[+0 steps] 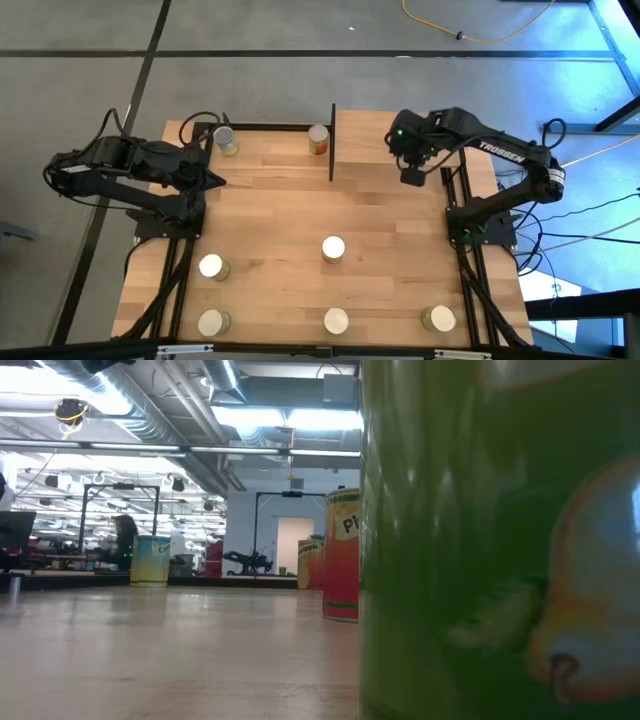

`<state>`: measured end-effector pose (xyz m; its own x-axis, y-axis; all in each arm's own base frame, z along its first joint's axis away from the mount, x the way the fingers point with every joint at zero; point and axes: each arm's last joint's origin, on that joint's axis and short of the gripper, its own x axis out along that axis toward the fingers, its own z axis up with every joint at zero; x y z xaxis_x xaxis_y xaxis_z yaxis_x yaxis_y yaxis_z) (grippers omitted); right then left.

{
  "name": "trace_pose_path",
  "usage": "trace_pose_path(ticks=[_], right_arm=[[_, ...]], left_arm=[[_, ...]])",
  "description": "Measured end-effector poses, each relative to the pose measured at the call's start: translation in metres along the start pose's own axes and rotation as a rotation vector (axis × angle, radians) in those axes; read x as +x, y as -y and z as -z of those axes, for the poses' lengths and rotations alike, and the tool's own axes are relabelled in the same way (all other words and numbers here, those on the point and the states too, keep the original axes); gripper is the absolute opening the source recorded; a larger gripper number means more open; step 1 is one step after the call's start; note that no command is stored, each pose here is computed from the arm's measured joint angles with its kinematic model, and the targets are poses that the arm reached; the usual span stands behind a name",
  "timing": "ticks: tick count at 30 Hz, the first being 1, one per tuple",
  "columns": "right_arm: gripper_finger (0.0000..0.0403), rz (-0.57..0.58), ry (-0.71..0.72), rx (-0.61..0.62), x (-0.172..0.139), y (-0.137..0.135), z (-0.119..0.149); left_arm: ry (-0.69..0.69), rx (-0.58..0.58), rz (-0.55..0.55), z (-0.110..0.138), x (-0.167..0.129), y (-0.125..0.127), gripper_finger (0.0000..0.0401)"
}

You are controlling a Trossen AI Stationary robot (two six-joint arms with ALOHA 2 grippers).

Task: Pick and place cans onto a shelf
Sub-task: Put the canned peas on the shelf

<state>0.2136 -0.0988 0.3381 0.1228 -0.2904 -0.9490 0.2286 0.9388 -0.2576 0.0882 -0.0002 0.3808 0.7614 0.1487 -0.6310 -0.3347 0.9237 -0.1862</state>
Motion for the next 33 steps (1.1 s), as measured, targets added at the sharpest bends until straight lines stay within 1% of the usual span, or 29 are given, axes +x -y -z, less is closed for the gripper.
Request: trace_pose_path(ticks=[3,7,10,14,18,22,23,25,28,30,31,33], right_arm=[[0.0001,0.085,-0.035,0.023,0.004,0.001,0.002],[0.0001,0.155,-0.048,0.043,0.004,0.005,0.003],[0.0001,0.215,-0.064,0.098,0.004,0.01,0.004],[0.0,0.27,-0.087,0.137,0.006,0.019,0.007],[0.0,0.334,-0.111,0.206,0.007,0.028,0.011],[0.0,0.389,-0.129,0.245,0.007,0.036,0.014],[0.0,0.387,-0.13,0.245,0.007,0.036,0.014],[0.0,0.343,-0.12,0.236,0.007,0.035,0.014],[0.0,0.187,-0.061,0.207,0.004,0.028,0.01],[0.0,0.107,-0.001,0.185,0.004,0.023,0.004],[0.0,0.086,0.021,0.17,0.003,0.022,0.002],[0.0,0.086,0.052,0.147,0.005,0.021,-0.003]], left_arm=[[0.0,0.0,0.0,0.0,0.0,0.0,0.0],[0.0,0.0,0.0,0.0,0.0,0.0,0.0],[0.0,0.0,0.0,0.0,0.0,0.0,0.0],[0.009,0.0,-0.02,0.0,0.0,-0.001,0.0],[0.009,0.0,-0.02,0.0,0.0,-0.001,0.0],[0.009,0.0,-0.02,0.0,0.0,-0.001,0.0],[0.009,0.0,-0.02,0.0,0.0,-0.001,0.0],[0.008,0.0,-0.017,0.0,0.0,-0.001,0.0],[0.007,0.0,-0.016,0.0,0.0,0.0,0.0],[0.007,0.0,-0.016,0.0,0.0,0.0,0.0],[0.007,0.0,-0.016,0.0,0.0,-0.001,0.0],[0.007,0.0,-0.016,0.0,0.0,0.0,0.0]])
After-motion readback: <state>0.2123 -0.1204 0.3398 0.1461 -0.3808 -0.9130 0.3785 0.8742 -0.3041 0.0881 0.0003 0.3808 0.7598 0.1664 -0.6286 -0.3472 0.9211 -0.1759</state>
